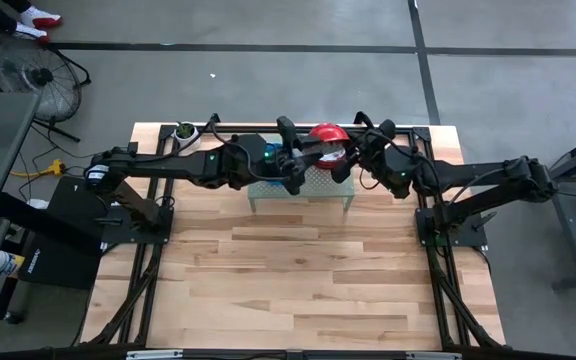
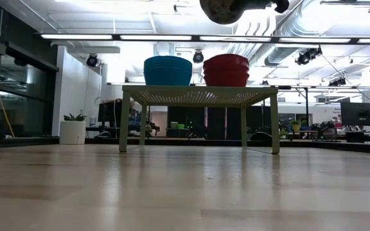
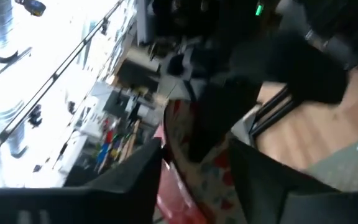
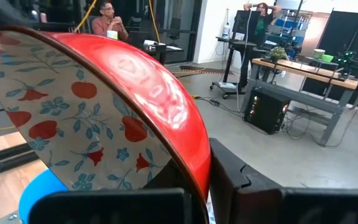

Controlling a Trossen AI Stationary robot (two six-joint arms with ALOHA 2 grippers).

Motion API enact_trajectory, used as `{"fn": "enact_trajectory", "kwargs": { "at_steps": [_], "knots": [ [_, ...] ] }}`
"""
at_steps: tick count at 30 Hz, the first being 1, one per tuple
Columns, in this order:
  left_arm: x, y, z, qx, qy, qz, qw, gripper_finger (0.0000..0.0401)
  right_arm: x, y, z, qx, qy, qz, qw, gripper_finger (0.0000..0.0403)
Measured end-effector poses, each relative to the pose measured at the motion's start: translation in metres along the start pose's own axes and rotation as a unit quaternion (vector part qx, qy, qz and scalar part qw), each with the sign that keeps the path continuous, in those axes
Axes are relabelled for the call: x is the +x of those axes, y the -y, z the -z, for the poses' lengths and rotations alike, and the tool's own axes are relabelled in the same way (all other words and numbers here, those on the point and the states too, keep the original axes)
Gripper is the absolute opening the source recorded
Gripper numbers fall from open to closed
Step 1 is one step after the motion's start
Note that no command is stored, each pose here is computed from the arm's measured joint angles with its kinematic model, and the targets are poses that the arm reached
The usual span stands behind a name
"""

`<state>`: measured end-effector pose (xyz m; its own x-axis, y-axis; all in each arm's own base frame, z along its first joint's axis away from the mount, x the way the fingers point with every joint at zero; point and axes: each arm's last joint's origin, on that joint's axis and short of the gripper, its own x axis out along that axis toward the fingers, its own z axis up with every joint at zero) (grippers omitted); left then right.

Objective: Pick & Place Mini bowls
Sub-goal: Stack the red bowl on top of the red bowls on the shelf

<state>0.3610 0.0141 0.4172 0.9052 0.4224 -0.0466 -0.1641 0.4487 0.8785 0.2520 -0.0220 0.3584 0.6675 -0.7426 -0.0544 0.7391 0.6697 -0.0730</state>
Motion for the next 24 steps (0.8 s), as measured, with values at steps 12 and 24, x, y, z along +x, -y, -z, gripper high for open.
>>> {"fn": "enact_trajectory", "kwargs": {
  "at_steps": [12, 24],
  "knots": [
    [-0.024, -0.020, -0.002, 0.044, -0.093, -0.073, 0.992, 0.0232, 0.010, 0.009, 0.001, 0.003, -0.008, -0.013, 1.000, 0.0010],
    [-0.064, -0.055, 0.000, 0.049, -0.171, -0.137, 0.975, 0.0232, 0.015, 0.015, -0.003, 0.001, -0.013, -0.034, 0.999, 0.0010]
  ]
}}
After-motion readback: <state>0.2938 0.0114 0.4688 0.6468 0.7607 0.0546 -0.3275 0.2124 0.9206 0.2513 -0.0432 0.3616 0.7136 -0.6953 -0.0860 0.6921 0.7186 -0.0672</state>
